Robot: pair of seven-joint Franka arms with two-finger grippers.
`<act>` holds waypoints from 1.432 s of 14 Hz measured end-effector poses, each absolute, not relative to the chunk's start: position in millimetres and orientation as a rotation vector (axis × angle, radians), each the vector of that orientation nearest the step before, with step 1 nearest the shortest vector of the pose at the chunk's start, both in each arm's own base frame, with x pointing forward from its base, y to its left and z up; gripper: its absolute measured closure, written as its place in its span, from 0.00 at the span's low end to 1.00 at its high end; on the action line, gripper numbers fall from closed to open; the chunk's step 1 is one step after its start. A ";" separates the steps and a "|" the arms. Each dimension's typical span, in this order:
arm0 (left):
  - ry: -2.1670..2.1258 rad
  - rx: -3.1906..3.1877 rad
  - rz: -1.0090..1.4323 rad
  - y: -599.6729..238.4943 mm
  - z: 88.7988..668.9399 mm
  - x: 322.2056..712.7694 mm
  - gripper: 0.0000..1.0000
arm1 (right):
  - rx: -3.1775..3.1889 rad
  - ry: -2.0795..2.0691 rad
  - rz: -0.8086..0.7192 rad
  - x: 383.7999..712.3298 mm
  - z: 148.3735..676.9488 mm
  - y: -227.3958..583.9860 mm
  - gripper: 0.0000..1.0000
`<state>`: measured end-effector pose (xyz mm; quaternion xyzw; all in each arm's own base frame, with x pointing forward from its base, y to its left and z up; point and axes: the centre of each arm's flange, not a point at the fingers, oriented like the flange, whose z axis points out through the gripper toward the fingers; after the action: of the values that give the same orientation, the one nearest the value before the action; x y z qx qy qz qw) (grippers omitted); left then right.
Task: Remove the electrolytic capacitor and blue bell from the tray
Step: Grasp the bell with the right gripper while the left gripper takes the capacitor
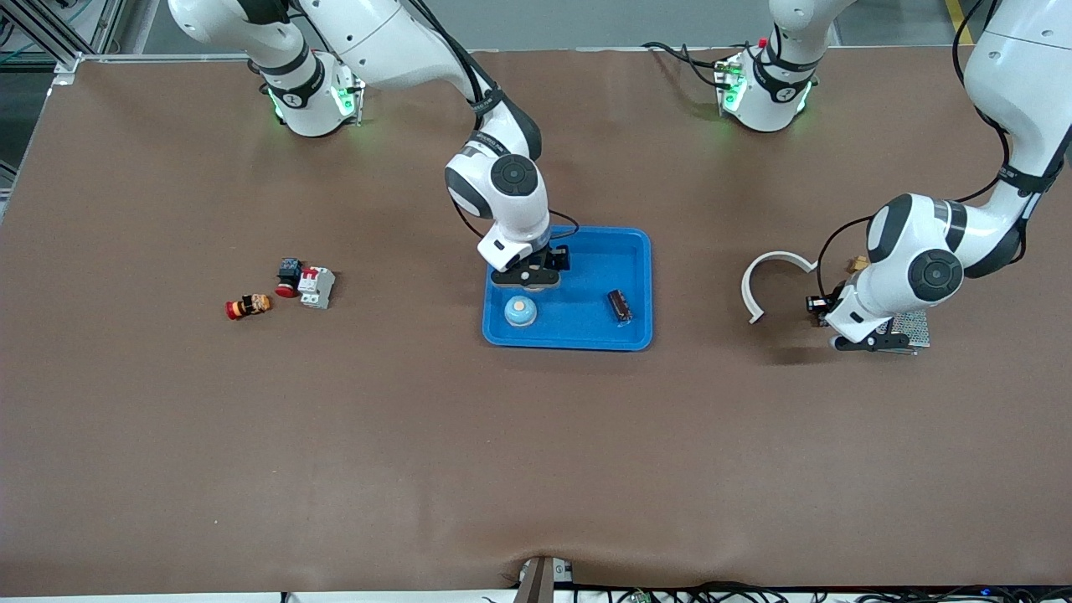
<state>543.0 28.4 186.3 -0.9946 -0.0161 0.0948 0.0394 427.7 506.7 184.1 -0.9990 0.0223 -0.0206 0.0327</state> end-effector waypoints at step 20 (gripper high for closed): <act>-0.369 -3.032 0.125 -189.4 353.2 595.2 0.00 | -3.076 0.077 -0.075 436.8 200.7 510.0 0.30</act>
<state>595.2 -189.4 353.2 -0.9910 -0.1206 0.0408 0.0421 436.8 510.0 200.7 -0.9989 0.0251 -0.0242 0.0320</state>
